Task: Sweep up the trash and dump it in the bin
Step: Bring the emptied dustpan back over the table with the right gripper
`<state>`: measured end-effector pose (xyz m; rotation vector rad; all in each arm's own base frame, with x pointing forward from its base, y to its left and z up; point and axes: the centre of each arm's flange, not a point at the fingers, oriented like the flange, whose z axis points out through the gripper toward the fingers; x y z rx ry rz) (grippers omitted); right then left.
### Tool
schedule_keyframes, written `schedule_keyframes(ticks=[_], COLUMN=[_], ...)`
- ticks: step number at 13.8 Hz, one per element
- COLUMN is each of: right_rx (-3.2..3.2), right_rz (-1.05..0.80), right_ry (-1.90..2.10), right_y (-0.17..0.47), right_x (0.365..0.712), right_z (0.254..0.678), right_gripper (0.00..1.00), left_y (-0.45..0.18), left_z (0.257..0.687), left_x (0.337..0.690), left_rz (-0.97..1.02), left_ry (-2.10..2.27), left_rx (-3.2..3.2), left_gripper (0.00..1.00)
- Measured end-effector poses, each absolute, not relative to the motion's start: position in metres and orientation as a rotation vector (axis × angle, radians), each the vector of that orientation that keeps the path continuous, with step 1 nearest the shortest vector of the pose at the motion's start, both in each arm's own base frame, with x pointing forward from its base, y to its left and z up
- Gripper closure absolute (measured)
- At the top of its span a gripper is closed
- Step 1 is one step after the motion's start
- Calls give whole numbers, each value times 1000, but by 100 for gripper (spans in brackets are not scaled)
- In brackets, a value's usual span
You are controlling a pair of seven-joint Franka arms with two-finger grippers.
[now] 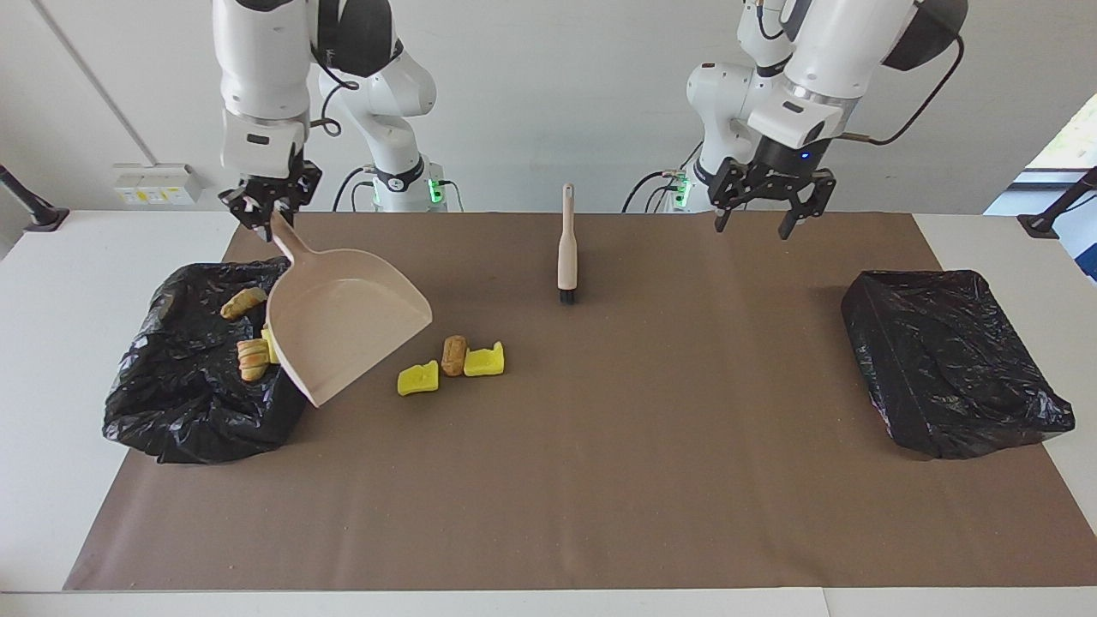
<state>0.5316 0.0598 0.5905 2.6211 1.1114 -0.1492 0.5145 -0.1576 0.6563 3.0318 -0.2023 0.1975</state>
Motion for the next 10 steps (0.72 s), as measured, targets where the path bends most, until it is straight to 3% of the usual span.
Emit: schedule_keyframes(ticks=[4, 10], right_rx=[2802, 3060], right_rz=[-45, 21], right_ry=[820, 265], right_y=[164, 289], right_x=[556, 577], right_z=[519, 421], right_gripper=[67, 67], left_y=[-98, -72], left_z=[701, 711], left_x=[515, 519], left_rz=[209, 174], left_ry=[-200, -266], left_rx=[3047, 3059], left_gripper=[0, 0])
